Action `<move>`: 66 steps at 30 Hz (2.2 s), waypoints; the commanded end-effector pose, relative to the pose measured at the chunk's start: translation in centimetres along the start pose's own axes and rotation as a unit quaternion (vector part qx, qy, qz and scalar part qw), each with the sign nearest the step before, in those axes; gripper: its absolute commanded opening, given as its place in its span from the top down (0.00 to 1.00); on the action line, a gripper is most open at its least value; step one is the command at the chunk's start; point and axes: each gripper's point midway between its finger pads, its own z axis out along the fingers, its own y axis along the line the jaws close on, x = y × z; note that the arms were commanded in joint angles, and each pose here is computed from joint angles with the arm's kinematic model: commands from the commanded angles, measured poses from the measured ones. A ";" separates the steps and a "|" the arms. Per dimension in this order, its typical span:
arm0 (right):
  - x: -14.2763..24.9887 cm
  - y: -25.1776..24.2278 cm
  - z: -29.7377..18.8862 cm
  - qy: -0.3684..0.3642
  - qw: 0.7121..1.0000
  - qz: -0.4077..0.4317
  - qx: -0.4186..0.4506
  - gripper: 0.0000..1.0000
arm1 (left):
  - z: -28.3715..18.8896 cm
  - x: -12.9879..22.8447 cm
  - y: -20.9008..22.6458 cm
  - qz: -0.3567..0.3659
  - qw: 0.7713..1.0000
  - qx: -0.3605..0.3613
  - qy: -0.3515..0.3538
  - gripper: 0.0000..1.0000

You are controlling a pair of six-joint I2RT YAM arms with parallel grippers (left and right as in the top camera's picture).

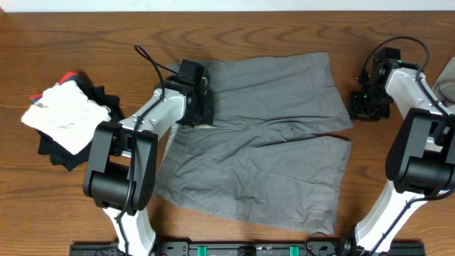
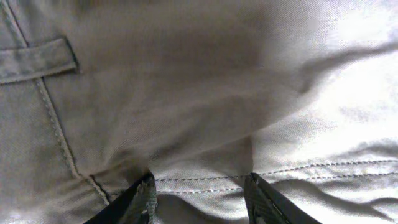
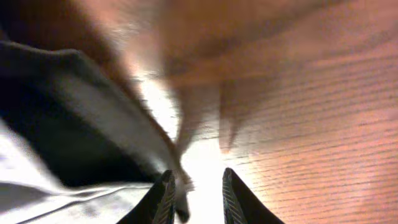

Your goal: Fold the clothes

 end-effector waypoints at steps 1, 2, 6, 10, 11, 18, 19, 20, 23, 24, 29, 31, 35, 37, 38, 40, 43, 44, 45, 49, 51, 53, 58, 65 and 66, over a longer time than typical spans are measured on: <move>-2.7 1.9 -2.3 -0.038 0.998 0.002 -0.056 0.76 | 2.3 -0.3 0.7 0.014 1.000 -0.009 0.006 0.51; -3.2 2.4 -3.1 -0.044 0.997 0.001 -0.069 0.76 | 2.0 -1.0 0.6 0.014 1.000 -0.007 -0.003 0.51; -4.0 3.2 -6.9 -0.062 0.994 -0.003 -0.088 0.76 | -0.2 -4.0 0.5 0.016 0.999 -0.003 -0.029 0.47; -3.6 3.3 -10.7 -0.084 0.993 -0.013 -0.087 0.75 | -4.3 -5.7 0.5 0.035 0.999 -0.007 -0.031 0.46; -3.2 3.3 -11.7 -0.091 0.992 -0.014 -0.087 0.75 | -5.5 -5.8 0.5 0.033 0.999 -0.009 -0.032 0.44; 0.9 6.3 -14.0 -0.051 0.988 -0.068 -0.125 0.83 | -9.8 -3.2 -0.5 0.038 0.999 -0.011 -0.008 0.48; 1.8 7.1 -13.8 -0.033 0.988 -0.083 -0.129 0.90 | -9.8 -2.2 -0.5 0.039 0.999 -0.014 0.011 0.52; 2.7 7.8 -13.3 -0.017 0.987 -0.097 -0.129 0.93 | -9.7 -1.2 -0.5 0.039 0.999 -0.018 0.030 0.57; 4.9 9.9 -11.6 0.022 0.982 -0.134 -0.129 0.94 | -9.1 1.1 -0.5 0.042 0.996 -0.024 0.069 0.62; 5.6 10.6 -10.8 0.033 0.981 -0.144 -0.128 0.94 | -8.8 1.8 -0.5 0.042 0.995 -0.026 0.081 0.62; 8.5 12.8 -6.8 0.073 0.977 -0.159 -0.124 0.93 | -7.0 5.5 -0.5 0.046 0.990 -0.033 0.132 0.62; 9.4 13.4 -5.1 0.080 0.975 -0.166 -0.122 0.91 | -6.0 6.7 -0.5 0.052 0.988 -0.035 0.143 0.62; 9.6 13.4 -2.1 0.063 0.979 -0.164 -0.105 0.91 | -3.9 7.3 -0.7 0.063 0.989 -0.030 0.129 0.62; 9.7 13.3 -0.8 0.055 0.981 -0.159 -0.097 0.90 | -3.0 7.5 -0.7 0.068 0.990 -0.027 0.120 0.62; 9.9 13.2 -0.2 0.054 0.982 -0.156 -0.097 0.90 | -2.5 7.7 -0.6 0.070 0.990 -0.026 0.118 0.61; 10.3 13.1 0.7 0.054 0.982 -0.154 -0.097 0.90 | -2.1 8.1 -0.5 0.070 0.990 -0.026 0.119 0.61; 10.6 12.9 1.8 0.047 0.982 -0.155 -0.098 0.90 | -1.4 8.5 -0.2 0.070 0.990 -0.026 0.117 0.61; 10.5 12.9 2.1 0.043 0.982 -0.155 -0.098 0.89 | -1.2 8.6 -0.2 0.071 0.991 -0.025 0.114 0.61; 10.3 12.8 2.3 0.037 0.983 -0.155 -0.095 0.89 | -1.0 8.6 -0.2 0.069 0.991 -0.025 0.111 0.61; 8.6 11.7 2.6 0.004 0.990 -0.128 -0.053 0.89 | -0.1 8.2 -0.2 0.062 0.994 -0.020 0.090 0.61; 7.3 11.4 2.6 -0.021 0.992 -0.116 -0.039 0.89 | 0.3 7.9 -0.2 0.064 0.995 -0.016 0.077 0.61; 6.2 11.4 2.6 -0.044 0.992 -0.116 -0.034 0.88 | 0.5 7.4 -0.4 0.066 0.996 -0.012 0.064 0.61; 4.0 11.5 2.3 -0.089 0.989 -0.116 -0.026 0.85 | 0.7 5.3 -1.1 0.072 0.997 -0.001 0.020 0.61; 0.9 11.7 1.6 -0.154 0.981 -0.113 -0.019 0.84 | 1.2 0.7 -2.7 0.086 0.993 0.025 -0.074 0.61; 0.4 11.5 1.4 -0.164 0.980 -0.108 -0.014 0.83 | 1.3 0.2 -2.9 0.087 0.992 0.027 -0.084 0.61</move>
